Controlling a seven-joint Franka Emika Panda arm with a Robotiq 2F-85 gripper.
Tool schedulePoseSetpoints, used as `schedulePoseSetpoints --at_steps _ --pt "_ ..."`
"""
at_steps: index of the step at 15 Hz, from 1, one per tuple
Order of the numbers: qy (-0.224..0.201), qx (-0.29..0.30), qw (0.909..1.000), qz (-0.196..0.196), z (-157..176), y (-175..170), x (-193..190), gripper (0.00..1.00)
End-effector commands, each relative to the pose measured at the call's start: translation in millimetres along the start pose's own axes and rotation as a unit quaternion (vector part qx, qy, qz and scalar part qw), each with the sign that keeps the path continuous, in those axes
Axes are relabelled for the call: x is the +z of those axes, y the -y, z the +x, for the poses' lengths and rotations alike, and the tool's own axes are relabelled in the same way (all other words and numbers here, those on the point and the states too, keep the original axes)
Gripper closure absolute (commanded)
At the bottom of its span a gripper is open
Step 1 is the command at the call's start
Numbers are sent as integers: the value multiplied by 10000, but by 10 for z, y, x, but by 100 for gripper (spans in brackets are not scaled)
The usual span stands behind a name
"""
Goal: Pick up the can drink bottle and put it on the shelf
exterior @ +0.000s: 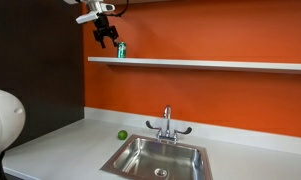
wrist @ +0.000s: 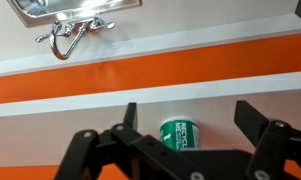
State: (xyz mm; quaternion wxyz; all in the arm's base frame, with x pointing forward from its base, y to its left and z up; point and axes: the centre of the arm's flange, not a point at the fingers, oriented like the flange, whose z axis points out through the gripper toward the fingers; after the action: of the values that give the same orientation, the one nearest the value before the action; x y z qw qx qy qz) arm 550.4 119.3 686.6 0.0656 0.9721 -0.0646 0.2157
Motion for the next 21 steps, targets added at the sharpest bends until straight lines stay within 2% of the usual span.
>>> schedulePoseSetpoints --at_steps 1,6,10,21 --pt "-79 59 10000 -16 -658 -36 -133 0" --pt "22 87 9999 -139 -1277 -49 -247 0" --pt "176 118 9995 -230 -1724 -118 -167 0" --pt "1234 297 9916 -249 -2524 -330 725 0"
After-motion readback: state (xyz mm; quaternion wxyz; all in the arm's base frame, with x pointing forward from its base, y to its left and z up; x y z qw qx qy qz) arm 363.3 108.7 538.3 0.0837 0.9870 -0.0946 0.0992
